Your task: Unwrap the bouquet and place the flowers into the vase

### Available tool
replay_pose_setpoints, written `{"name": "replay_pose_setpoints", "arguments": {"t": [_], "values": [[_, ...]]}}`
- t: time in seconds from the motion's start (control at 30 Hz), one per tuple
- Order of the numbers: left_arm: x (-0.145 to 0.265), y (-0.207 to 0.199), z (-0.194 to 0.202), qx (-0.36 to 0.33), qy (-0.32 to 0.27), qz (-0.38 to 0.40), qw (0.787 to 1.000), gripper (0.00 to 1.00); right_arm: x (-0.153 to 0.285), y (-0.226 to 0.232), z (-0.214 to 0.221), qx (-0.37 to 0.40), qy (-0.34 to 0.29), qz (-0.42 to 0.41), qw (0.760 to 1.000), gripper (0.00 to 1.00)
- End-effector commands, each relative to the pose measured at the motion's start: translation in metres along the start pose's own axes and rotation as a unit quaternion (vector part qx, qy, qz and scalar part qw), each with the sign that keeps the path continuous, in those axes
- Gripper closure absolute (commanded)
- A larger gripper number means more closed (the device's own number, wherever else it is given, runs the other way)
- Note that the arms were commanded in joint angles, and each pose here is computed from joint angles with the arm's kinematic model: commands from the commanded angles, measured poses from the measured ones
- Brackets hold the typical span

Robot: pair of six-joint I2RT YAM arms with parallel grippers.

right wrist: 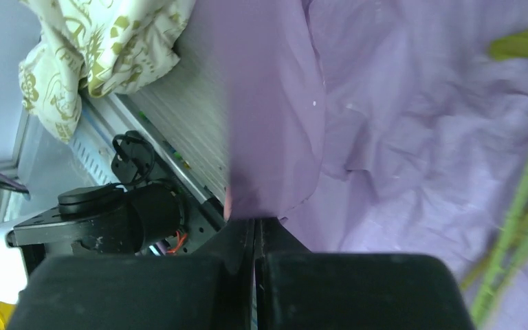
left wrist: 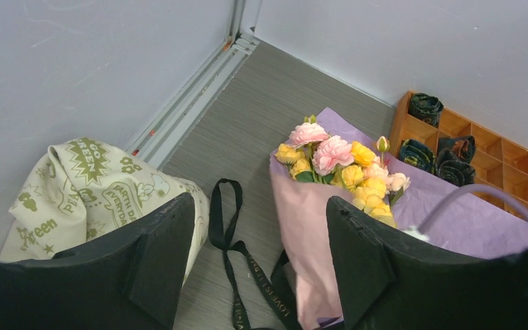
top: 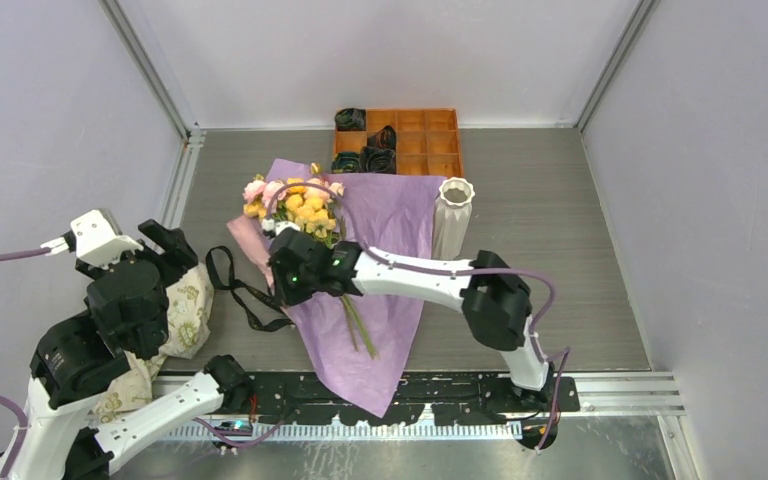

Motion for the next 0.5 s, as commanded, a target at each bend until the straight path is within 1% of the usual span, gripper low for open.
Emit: {"name": "replay_pose_setpoints", "arguments": {"t": [0.0,0.1,0.13,0.2,0.33,0.47], "values": [[0.0,0.004,-0.008,0.014,-0.021,-0.019,0.999,0.3,-0.035,0.008,0.014,0.011,0.035,-0.016,0.999,0.99],[0.0,0.005,-0.007,0.012,-0.024,-0.023,0.999,0.3,-0.053,0.015,0.028,0.009,0.061,-0.03,0.998,0.96],[-0.001,0.006,-0.007,0.013,-0.025,-0.024,0.999,0.29,-0.058,0.016,0.032,0.007,0.07,-0.035,0.997,0.91],[-0.001,0.007,-0.007,0.012,-0.027,-0.026,0.999,0.29,-0.067,0.016,0.04,0.001,0.085,-0.038,0.996,0.77],[-0.001,0.008,-0.007,0.011,-0.03,-0.029,0.999,0.29,-0.075,0.013,0.051,0.0,0.103,-0.04,0.994,0.54],[-0.001,0.007,-0.008,0.011,-0.031,-0.029,0.999,0.28,-0.063,0.017,0.048,0.02,0.1,-0.044,0.994,0.47]]}}
Point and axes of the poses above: each gripper's point midway between its finger pads, its own x axis back along the fingers, its own y axis along the line the jaws close on, z = x × y, the point moved 6 cm from there along x, back along the fingers, and after that the axes turned 11 degrees about x, right-handed, at the moved point
